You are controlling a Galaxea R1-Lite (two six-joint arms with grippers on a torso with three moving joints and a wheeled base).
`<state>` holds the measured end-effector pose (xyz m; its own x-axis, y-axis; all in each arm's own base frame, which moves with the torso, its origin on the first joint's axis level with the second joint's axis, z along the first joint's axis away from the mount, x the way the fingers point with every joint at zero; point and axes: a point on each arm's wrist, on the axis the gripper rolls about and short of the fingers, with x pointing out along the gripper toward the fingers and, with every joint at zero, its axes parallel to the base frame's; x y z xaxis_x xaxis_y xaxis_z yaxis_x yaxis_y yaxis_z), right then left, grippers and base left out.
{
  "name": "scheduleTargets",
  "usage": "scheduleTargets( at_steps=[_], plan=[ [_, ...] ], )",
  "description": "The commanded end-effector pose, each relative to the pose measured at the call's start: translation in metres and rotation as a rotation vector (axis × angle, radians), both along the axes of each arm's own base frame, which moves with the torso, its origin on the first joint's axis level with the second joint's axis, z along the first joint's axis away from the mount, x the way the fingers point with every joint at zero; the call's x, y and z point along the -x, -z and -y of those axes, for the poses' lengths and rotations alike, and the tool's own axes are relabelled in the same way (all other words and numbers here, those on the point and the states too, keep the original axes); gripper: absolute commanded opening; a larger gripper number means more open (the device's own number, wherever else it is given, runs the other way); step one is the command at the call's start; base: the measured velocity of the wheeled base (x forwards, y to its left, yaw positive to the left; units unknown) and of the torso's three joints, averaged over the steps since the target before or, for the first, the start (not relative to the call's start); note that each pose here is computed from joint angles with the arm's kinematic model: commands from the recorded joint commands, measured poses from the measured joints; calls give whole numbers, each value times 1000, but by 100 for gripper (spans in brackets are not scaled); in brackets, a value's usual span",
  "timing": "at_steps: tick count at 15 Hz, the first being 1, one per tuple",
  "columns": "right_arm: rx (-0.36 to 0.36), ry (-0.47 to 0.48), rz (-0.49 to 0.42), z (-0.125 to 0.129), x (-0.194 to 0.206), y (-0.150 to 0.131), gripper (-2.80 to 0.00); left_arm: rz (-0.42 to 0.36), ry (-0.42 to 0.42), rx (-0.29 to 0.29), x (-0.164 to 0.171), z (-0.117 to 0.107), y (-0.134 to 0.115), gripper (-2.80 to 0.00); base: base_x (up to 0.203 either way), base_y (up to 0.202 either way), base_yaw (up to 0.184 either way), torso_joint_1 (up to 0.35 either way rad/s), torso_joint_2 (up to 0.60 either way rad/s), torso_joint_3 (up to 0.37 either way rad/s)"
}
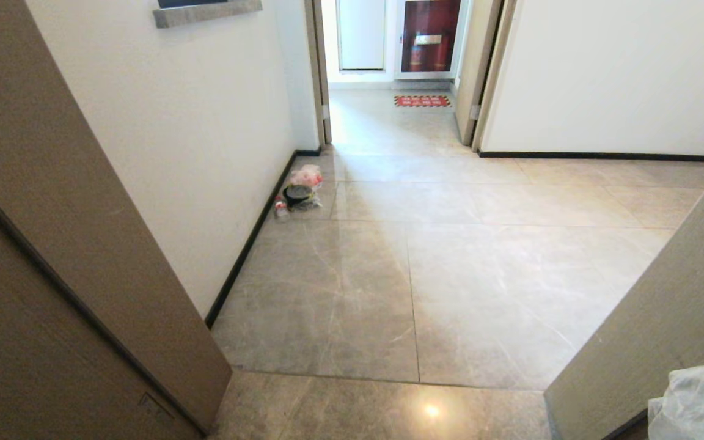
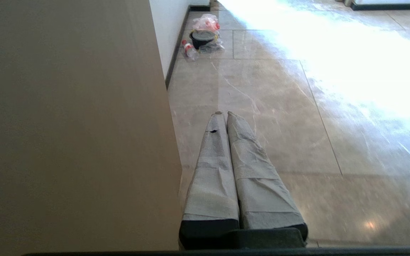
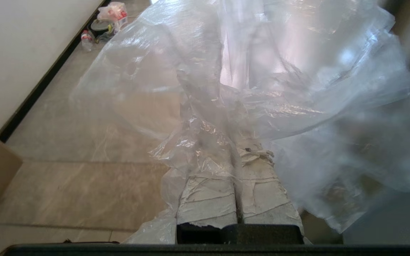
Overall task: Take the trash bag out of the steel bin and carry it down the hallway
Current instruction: Put the trash bag at the door
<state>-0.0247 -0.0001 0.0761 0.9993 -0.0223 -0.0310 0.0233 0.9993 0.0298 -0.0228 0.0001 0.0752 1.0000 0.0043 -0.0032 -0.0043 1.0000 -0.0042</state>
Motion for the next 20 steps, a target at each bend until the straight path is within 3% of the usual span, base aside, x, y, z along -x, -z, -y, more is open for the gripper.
scheduleTargets(
  at_steps=[1,20],
  plan=[
    [0,-1,-1,0,0,0,-280,0,0,0,0,0,0,-280,194,0,1,4,5,2],
    [0,0,-1,0,0,0,-280,0,0,0,0,0,0,-280,191,0,1,2,3,3]
  ],
)
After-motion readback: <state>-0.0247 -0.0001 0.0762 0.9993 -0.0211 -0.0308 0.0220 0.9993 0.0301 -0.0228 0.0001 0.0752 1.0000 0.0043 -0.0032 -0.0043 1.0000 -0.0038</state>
